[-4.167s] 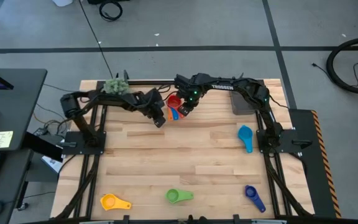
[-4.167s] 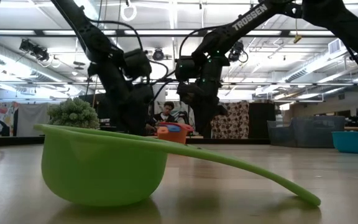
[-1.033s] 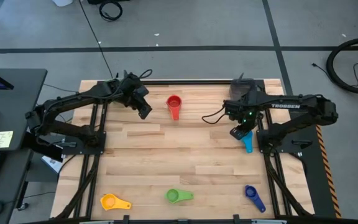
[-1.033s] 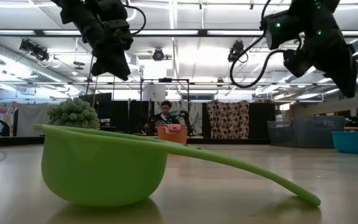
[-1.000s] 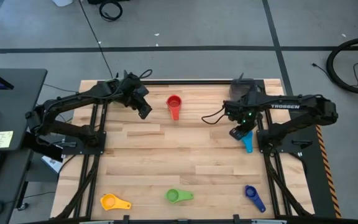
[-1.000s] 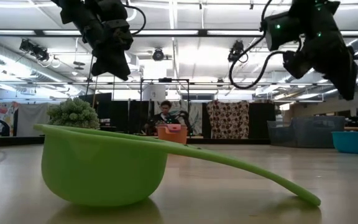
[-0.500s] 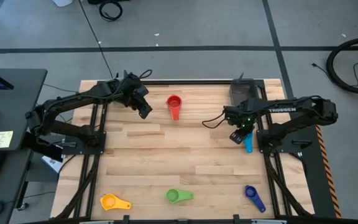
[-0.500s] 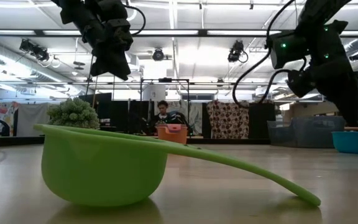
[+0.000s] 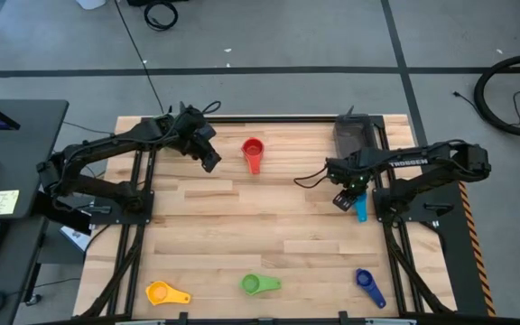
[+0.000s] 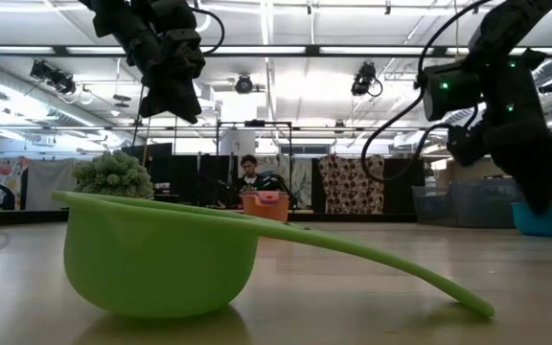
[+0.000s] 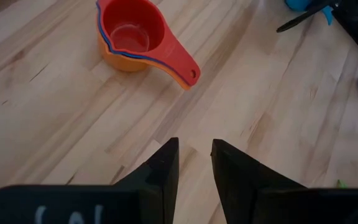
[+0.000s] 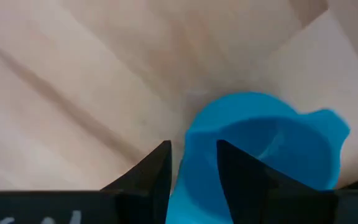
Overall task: Nest measuring cups in basket
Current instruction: Stack the light blue measuring cup on top of the red measuring cup
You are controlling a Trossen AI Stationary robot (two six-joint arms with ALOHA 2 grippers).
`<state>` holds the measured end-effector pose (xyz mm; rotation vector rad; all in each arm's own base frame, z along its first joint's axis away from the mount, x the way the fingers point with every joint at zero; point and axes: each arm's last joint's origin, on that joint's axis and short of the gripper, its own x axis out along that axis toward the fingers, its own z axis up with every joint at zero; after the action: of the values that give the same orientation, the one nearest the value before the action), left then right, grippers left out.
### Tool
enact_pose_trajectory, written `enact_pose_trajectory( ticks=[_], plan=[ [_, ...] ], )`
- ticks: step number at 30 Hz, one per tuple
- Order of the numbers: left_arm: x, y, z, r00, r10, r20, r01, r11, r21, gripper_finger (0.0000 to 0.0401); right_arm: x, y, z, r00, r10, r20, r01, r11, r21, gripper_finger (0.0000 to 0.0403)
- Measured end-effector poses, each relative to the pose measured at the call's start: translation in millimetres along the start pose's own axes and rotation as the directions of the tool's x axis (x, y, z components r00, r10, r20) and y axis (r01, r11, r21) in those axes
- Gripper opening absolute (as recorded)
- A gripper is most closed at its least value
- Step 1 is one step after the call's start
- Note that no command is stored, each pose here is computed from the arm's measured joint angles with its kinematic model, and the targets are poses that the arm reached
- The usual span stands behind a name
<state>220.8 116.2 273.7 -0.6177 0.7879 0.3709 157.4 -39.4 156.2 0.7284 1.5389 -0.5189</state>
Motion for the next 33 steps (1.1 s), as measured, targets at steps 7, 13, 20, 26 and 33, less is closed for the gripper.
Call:
enact_pose_trajectory(
  ticks=[7, 13, 20, 26, 33],
  plan=[
    [0, 0, 1, 1.0, -0.002, 0.006, 0.002, 1.0, 0.002, 0.0101, 6, 0, 4, 0.997, -0.005, 0.074, 0.005, 1.0, -0.007, 0.0103],
    [0, 0, 1, 1.0, -0.002, 0.005, 0.002, 1.0, -0.023, 0.0101, 4, 3, 9, 0.99, 0.017, 0.138, -0.015, 1.0, -0.012, 0.0016],
    [0, 1, 1, 0.999, 0.032, 0.016, -0.031, 0.999, -0.024, 0.0101, -11, 11, 19, 0.982, 0.044, 0.186, -0.047, 0.999, 0.009, 0.0012],
    [0, 2, 1, 0.998, 0.053, 0.02, -0.052, 0.998, -0.024, 0.0101, -39, 22, 31, 0.958, 0.089, 0.272, -0.117, 0.989, 0.091, 0.0012],
    [0, 2, 0, 0.998, 0.066, 0.012, -0.066, 0.998, 0.007, 0.0101, -82, 45, 62, 0.914, 0.113, 0.389, -0.159, 0.983, 0.088, 0.0012]
  ],
)
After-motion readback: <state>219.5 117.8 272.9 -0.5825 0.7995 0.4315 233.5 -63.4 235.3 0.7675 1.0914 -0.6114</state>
